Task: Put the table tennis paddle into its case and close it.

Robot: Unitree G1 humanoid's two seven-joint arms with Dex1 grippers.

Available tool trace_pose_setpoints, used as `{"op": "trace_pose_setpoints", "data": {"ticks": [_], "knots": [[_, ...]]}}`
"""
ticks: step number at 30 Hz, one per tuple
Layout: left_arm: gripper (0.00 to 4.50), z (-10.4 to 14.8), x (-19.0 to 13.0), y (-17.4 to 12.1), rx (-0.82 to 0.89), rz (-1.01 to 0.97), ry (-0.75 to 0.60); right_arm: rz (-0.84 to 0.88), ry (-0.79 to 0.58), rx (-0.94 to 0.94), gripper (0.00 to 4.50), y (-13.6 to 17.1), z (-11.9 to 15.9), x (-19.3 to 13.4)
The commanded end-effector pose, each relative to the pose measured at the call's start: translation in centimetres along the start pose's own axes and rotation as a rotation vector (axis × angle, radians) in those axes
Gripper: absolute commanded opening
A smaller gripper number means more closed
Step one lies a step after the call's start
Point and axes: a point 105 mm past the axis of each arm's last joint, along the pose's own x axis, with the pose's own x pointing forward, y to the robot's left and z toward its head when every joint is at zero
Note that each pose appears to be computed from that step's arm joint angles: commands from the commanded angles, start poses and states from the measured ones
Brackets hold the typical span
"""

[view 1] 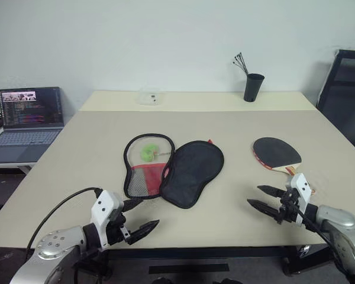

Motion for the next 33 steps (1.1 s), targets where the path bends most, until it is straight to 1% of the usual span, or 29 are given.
{"op": "trace_pose_setpoints", "data": {"ticks": [1, 8, 11, 14, 18, 20, 23, 26, 30, 33], "knots": [[4.5, 1.6, 1.0, 0.0, 0.07, -0.013, -0.058, 0.031, -0.006, -0.054, 3.71, 0.7, 0.9, 0.3], [4.5, 2.9, 2.4, 0.6, 0.074, -0.052, -0.104, 0.024, -0.077, -0.082, 3.71, 1.1, 4.7, 0.2], [4.5, 3.2, 2.9, 1.4, 0.077, -0.051, -0.104, 0.023, -0.087, -0.08, 3.71, 1.4, 5.2, -0.2], [4.5, 3.8, 2.7, 2.0, 0.092, -0.04, -0.112, 0.041, -0.11, -0.042, 3.71, 1.9, 5.5, 0.1], [4.5, 4.4, 2.0, 3.6, 0.114, -0.016, -0.134, 0.048, -0.163, -0.018, 3.71, 2.8, 6.6, 1.8], [4.5, 5.1, 2.2, 4.0, 0.115, -0.025, -0.15, 0.046, -0.166, -0.005, 3.71, 3.0, 6.8, 2.4], [4.5, 6.6, 2.6, 4.3, 0.085, -0.082, -0.18, 0.039, -0.124, 0.03, 3.71, 3.2, 6.6, 3.3], [4.5, 7.1, 2.9, 4.8, 0.109, -0.133, -0.153, 0.067, -0.11, 0.122, 3.71, 3.8, 6.2, 3.7], [4.5, 7.6, 2.8, 5.1, 0.124, -0.189, -0.104, 0.05, -0.104, 0.062, 3.71, 3.8, 6.2, 4.2], [4.5, 7.9, 2.7, 5.6, 0.14, -0.191, -0.098, 0.057, -0.108, 0.037, 3.71, 3.9, 6.3, 4.6]]}}
